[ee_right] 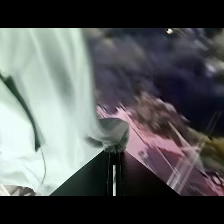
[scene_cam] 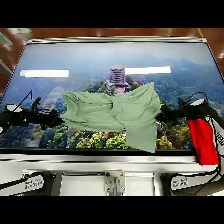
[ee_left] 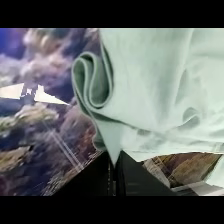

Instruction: Fold the shirts.

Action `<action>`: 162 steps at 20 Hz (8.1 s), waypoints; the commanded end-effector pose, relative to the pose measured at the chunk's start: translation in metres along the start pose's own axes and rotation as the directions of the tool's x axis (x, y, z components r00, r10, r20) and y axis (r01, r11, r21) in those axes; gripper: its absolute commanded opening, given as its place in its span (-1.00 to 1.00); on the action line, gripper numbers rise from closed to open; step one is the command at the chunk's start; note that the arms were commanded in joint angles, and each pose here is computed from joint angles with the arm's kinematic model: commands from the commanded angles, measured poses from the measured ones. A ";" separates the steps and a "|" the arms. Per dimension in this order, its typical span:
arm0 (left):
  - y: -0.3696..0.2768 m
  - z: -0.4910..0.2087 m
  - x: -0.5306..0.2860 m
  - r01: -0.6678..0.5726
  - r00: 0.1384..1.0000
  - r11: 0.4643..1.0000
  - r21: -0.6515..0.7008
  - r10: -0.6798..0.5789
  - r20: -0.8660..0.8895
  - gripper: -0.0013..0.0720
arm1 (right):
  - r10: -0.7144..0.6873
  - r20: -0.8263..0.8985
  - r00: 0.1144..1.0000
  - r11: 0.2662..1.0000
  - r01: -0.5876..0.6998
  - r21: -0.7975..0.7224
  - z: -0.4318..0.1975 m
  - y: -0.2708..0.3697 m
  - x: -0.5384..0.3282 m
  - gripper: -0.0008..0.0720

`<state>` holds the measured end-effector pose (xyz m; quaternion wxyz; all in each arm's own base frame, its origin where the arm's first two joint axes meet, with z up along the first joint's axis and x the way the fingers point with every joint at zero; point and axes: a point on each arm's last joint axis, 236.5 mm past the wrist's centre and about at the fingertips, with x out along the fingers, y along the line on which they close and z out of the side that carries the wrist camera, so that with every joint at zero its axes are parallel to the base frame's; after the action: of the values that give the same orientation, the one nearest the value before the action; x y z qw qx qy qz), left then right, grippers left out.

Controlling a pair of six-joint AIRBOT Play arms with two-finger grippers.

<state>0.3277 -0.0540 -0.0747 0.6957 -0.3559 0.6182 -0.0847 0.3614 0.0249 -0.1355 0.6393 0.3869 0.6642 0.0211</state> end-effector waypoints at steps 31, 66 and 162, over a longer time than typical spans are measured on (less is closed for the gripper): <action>-0.220 -0.115 -0.422 -0.466 0.546 0.771 0.434 -0.136 0.827 -0.87 | 0.215 0.819 0.532 0.728 0.472 -0.497 -0.201 0.198 -0.463 -0.79; -0.013 0.094 0.005 -0.201 0.948 0.888 0.413 0.283 -0.146 -0.87 | -0.339 0.216 0.916 0.768 0.402 -0.498 0.043 0.049 -0.053 -0.79; -0.027 0.101 -0.040 0.051 0.976 0.997 0.059 -0.062 0.208 -0.86 | 0.122 0.257 0.959 0.904 -0.001 -0.427 0.039 0.140 -0.089 -0.79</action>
<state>0.3861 -0.0189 -0.0297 0.7602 -0.3439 0.5422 -0.0993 0.4042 0.0562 -0.0042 0.7835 0.2343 0.5609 0.1289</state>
